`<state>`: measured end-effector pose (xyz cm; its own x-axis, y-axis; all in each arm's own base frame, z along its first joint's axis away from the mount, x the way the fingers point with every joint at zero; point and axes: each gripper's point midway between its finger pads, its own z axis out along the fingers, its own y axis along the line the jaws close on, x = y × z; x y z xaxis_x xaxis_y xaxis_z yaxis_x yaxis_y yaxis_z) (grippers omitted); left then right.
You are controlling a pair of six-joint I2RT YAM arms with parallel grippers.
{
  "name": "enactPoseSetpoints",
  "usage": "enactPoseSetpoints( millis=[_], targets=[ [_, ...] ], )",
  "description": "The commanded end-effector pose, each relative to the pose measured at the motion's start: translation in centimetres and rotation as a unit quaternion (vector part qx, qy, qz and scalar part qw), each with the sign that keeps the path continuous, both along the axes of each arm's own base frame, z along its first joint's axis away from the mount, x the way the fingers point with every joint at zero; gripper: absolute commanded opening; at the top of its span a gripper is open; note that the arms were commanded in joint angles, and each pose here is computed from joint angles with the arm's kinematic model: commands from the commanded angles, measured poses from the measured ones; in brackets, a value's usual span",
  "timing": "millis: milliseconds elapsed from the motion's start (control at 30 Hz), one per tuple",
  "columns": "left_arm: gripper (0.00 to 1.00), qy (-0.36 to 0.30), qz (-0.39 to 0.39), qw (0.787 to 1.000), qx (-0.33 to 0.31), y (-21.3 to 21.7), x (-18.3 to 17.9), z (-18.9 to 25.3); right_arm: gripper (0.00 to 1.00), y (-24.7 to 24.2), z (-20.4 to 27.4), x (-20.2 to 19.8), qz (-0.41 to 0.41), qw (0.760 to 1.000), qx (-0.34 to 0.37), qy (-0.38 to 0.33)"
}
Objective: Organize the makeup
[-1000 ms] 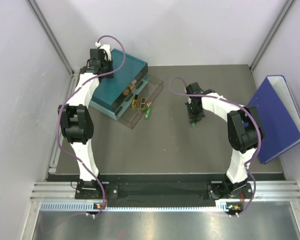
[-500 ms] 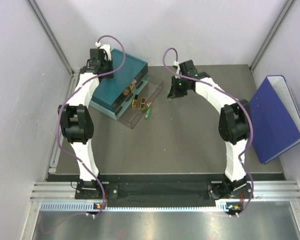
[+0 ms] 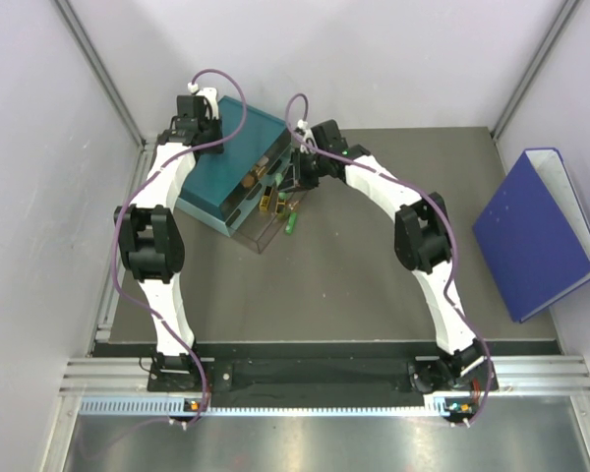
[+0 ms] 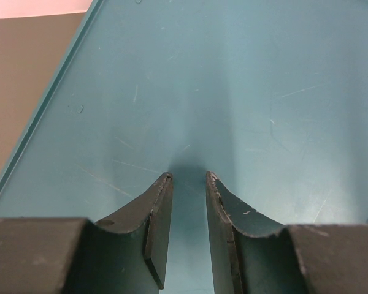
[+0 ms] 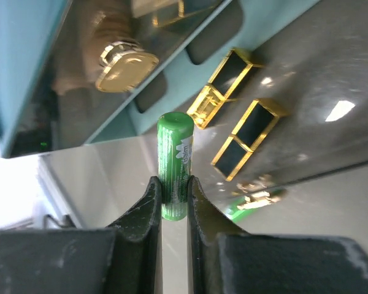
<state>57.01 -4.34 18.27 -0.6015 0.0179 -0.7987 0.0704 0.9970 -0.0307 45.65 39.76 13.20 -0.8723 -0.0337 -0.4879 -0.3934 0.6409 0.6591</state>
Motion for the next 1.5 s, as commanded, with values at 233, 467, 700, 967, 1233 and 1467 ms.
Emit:
enactPoseSetpoints(
  millis=[233,467,700,967,1233,1467],
  targets=[
    [0.33,0.267,-0.025,0.963,-0.019,-1.8,-9.3,-13.9,0.67,1.0,3.5,0.9,0.001,0.999,0.041,-0.034],
    [0.33,0.265,-0.025,0.964,-0.022,-1.9,-9.2,-13.8,0.72,-2.3,4.2,-0.8,-0.023,0.999,-0.003,-0.045],
    [0.33,0.27,-0.026,0.962,-0.025,-2.0,-9.4,-14.1,0.73,-6.5,0.6,-3.2,-0.007,0.989,-0.135,-0.057],
    [0.34,0.273,-0.027,0.961,-0.023,-2.1,-9.6,-14.3,0.74,-7.5,-3.9,-3.8,-0.016,0.981,-0.192,-0.02],
    [0.34,0.279,-0.027,0.959,-0.033,-2.3,-10.4,-14.5,0.76,-5.7,-6.2,-3.3,-0.051,0.979,-0.195,0.01],
    [0.34,0.283,-0.035,0.958,-0.039,-2.6,-10.6,-15.1,0.78,-2.6,-7.0,-3.9,-0.074,0.983,-0.163,0.039]
  ],
)
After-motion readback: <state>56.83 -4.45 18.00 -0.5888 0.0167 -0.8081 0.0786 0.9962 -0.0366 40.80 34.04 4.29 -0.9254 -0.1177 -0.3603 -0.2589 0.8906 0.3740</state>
